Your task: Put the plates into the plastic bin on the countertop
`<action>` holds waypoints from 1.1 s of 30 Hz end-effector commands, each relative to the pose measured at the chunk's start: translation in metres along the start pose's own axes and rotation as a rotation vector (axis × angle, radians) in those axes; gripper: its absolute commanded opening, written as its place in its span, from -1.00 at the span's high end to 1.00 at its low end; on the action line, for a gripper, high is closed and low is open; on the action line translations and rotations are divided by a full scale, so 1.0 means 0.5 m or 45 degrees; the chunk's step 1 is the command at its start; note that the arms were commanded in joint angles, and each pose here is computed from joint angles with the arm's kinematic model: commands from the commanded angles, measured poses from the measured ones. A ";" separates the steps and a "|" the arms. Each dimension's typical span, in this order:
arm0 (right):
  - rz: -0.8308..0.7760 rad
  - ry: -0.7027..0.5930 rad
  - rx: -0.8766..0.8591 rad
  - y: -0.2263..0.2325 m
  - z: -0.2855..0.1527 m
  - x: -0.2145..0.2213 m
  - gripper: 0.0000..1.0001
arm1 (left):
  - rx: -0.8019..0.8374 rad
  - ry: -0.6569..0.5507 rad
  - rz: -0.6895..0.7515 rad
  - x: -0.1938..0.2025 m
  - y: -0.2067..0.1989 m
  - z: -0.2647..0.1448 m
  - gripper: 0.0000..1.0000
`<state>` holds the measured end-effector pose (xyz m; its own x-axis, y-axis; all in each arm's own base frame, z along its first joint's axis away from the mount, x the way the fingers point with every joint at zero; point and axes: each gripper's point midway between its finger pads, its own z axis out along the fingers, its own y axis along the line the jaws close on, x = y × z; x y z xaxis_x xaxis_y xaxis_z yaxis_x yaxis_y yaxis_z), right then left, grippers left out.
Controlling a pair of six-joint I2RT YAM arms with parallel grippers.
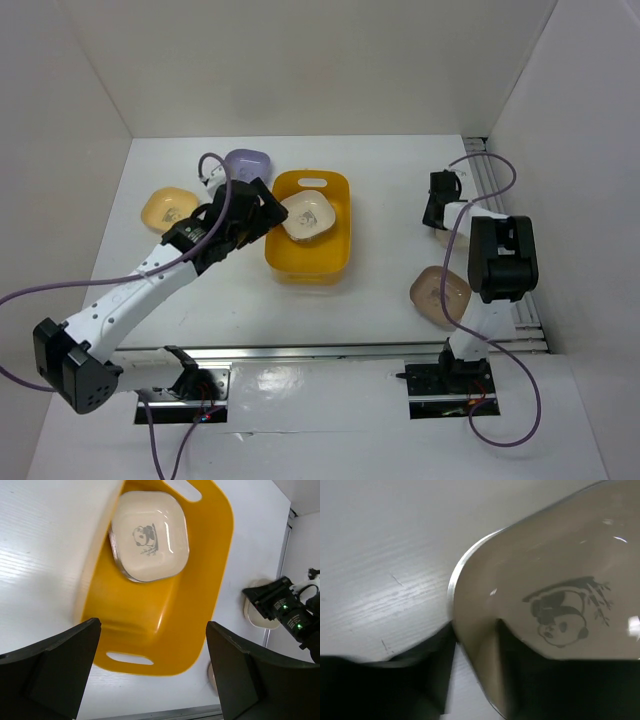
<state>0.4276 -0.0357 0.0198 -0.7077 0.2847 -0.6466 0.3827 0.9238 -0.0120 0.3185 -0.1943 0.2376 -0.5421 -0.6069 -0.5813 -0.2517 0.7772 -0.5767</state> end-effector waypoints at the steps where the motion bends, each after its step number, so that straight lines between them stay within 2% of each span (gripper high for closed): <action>1: 0.007 0.000 0.014 0.000 0.028 -0.001 0.56 | -0.051 -0.082 0.006 -0.035 0.046 -0.019 -1.00; 2: -0.006 -0.006 0.015 0.012 0.035 -0.006 0.85 | -0.082 -0.072 -0.010 -0.035 0.073 -0.011 -1.00; 3: -0.013 -0.021 0.002 0.024 0.032 -0.015 1.00 | -0.103 -0.081 -0.021 -0.040 0.089 -0.009 -1.00; 5: -0.056 -0.043 -0.021 0.058 0.028 -0.025 1.00 | -0.131 -0.064 -0.042 -0.035 0.121 -0.006 -1.00; 8: -0.099 -0.139 -0.066 0.122 0.001 -0.084 1.00 | -0.206 -0.049 -0.097 -0.040 0.181 0.009 -1.00; 12: -0.153 -0.268 -0.133 0.197 -0.083 -0.162 1.00 | -0.228 -0.043 -0.098 -0.043 0.202 0.016 -1.00; 15: -0.191 -0.397 -0.224 0.284 -0.184 -0.248 1.00 | -0.320 -0.035 -0.099 -0.039 0.240 0.028 -1.00; 17: -0.270 -0.413 -0.307 0.344 -0.245 -0.251 1.00 | -0.356 -0.038 -0.100 -0.040 0.254 0.030 -1.00; 19: -0.294 -0.477 -0.425 0.397 -0.322 -0.292 1.00 | -0.405 -0.031 -0.111 -0.031 0.279 0.038 -1.00; 22: -0.424 -0.437 -0.634 0.486 -0.407 -0.268 1.00 | -0.427 -0.013 -0.138 -0.024 0.302 0.058 -1.00; 23: -0.490 -0.456 -0.750 0.543 -0.458 -0.258 1.00 | -0.456 -0.016 -0.153 -0.029 0.316 0.069 -1.00; 26: -0.619 -0.453 -0.821 0.621 -0.509 -0.221 1.00 | -0.520 -0.002 -0.172 -0.027 0.348 0.082 -1.00; 27: -0.703 -0.450 -0.872 0.664 -0.541 -0.182 1.00 | -0.539 0.014 -0.168 -0.020 0.355 0.089 -1.00; 29: -0.751 -0.459 -0.905 0.704 -0.569 -0.156 1.00 | -0.563 -0.009 -0.200 -0.036 0.372 0.099 -1.00; 33: -0.919 -0.402 -0.916 0.778 -0.542 -0.045 1.00 | -0.581 0.006 -0.271 -0.057 0.400 0.132 -1.00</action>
<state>0.4416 0.3774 0.2931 -0.3408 -0.2157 -0.9151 -0.5358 0.8444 0.0006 0.3192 -0.0416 0.0998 -0.4660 -0.7455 -0.4765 -0.6821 0.6457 -0.3432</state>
